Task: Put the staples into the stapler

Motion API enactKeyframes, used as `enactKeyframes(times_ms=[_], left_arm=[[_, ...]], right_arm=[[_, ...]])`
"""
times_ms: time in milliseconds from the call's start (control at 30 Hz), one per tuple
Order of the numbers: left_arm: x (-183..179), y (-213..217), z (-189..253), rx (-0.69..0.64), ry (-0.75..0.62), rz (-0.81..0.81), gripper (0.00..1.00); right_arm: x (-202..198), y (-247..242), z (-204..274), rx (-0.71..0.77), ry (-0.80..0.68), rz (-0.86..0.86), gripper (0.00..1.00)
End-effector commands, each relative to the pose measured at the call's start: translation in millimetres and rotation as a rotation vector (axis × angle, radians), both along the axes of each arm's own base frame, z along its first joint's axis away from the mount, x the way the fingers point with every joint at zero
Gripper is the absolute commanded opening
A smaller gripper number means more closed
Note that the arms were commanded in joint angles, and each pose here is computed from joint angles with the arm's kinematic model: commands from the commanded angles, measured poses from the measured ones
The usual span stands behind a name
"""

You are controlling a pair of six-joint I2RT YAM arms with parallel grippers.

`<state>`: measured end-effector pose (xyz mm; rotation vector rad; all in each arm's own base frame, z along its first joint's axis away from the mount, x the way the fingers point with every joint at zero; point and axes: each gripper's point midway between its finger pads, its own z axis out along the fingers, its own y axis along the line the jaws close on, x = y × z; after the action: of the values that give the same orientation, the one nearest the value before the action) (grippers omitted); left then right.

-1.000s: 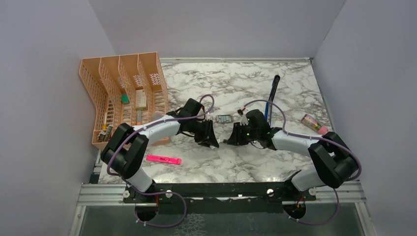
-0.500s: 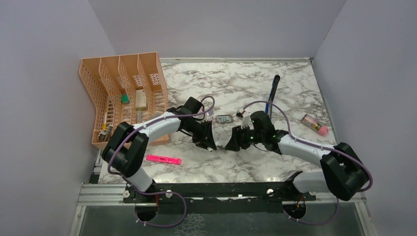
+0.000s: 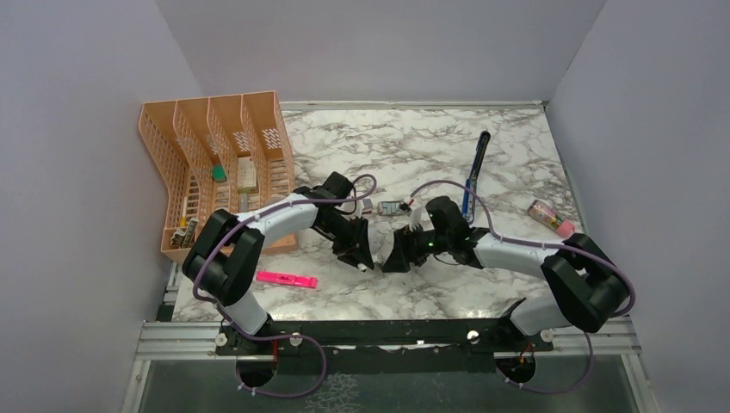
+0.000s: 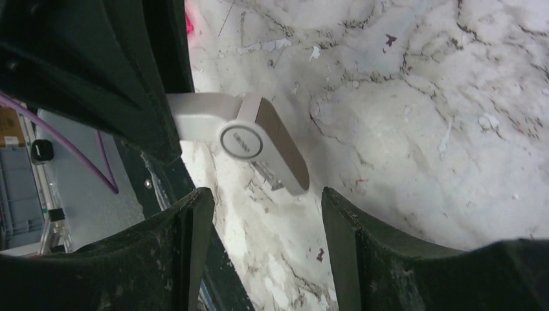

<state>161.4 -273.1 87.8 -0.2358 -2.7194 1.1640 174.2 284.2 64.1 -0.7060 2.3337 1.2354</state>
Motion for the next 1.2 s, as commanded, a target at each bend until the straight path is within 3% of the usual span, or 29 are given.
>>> enactKeyframes(times_ms=[0, 100, 300, 1000, 1167], left_arm=[[-6.8, 0.3, 9.4, -0.029, 0.025, -0.051, 0.03], [-11.5, 3.8, 7.7, -0.018, 0.046, -0.062, 0.04], [-13.5, 4.2, 8.5, -0.015, 0.060, -0.067, 0.04], [-12.6, 2.4, 8.5, -0.018, 0.071, -0.066, 0.04], [-11.2, 2.1, 8.8, -0.018, 0.070, -0.064, 0.04]], right_arm=[[16.5, 18.2, 5.5, 0.033, -0.060, 0.007, 0.66], [16.8, 22.1, 3.2, 0.041, -0.054, 0.013, 0.60], [10.7, 24.0, -8.2, 0.041, -0.017, 0.030, 0.35], [-12.7, 34.7, -12.2, 0.118, 0.007, 0.169, 0.32], [-12.9, 34.7, -16.8, 0.104, 0.017, 0.168, 0.20]])
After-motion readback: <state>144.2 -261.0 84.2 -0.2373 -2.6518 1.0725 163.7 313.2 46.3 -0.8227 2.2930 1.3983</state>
